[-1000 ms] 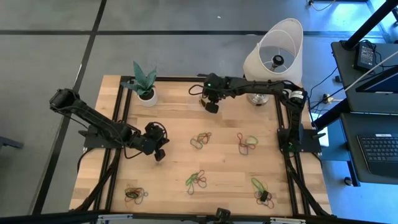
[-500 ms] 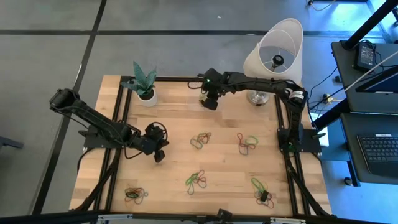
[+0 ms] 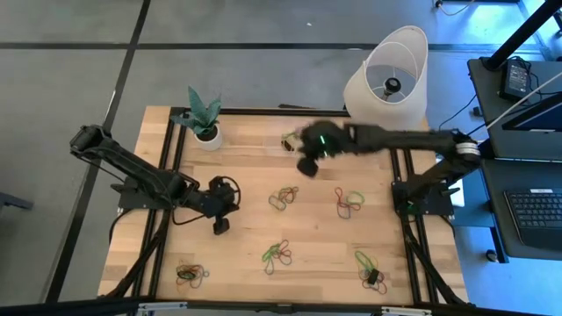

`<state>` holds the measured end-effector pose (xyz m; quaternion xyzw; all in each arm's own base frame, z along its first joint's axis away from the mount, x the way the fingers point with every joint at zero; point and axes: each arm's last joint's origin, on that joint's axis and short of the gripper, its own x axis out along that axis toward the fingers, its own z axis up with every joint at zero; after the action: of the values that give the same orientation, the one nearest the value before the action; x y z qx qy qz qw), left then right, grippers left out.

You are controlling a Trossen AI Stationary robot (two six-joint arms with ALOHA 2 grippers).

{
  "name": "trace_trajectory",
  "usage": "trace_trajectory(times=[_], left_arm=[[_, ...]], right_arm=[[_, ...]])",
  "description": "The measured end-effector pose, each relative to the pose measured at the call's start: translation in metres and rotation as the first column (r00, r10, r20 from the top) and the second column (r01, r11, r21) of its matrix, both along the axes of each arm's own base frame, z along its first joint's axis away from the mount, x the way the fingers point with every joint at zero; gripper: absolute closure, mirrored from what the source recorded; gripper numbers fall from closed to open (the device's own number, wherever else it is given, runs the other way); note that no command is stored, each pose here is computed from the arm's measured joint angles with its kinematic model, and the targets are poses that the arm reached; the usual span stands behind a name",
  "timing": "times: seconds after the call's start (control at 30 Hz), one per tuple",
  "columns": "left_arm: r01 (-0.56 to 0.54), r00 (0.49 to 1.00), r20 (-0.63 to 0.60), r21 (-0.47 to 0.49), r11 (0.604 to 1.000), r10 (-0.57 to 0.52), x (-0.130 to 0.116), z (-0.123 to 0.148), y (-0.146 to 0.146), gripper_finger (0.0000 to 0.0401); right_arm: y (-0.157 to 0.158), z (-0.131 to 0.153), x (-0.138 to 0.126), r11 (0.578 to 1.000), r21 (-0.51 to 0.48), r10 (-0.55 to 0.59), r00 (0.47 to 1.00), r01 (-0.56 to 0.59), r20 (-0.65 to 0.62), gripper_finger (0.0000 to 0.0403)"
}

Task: Pick and place rubber bands into bin
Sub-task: Put the red rubber band into the transparent bin

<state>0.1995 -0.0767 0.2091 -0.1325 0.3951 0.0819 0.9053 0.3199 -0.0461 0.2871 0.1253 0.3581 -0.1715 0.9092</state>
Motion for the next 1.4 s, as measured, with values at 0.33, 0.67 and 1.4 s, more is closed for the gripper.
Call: trace_trajectory(times=[0.33, 0.67, 1.4], left_arm=[[0.157, 0.984, -0.094, 0.039, 0.987, -0.153, 0.010, 0.024, -0.027, 0.0398], [0.179, 0.911, -0.382, 0.022, 0.984, -0.157, 0.048, 0.040, -0.069, 0.0398], [0.024, 0.863, -0.494, -0.166, 0.986, -0.104, 0.076, 0.018, -0.140, 0.0380]], right_arm=[[0.102, -0.051, -0.067, 0.982, 0.184, -0.047, 0.999, 0.048, -0.013, 0.0401], [0.136, -0.072, -0.107, 0.978, 0.209, -0.006, 0.998, 0.019, -0.062, 0.0400], [0.165, -0.060, -0.154, 0.952, 0.109, 0.300, 0.945, -0.287, -0.134, 0.0396]])
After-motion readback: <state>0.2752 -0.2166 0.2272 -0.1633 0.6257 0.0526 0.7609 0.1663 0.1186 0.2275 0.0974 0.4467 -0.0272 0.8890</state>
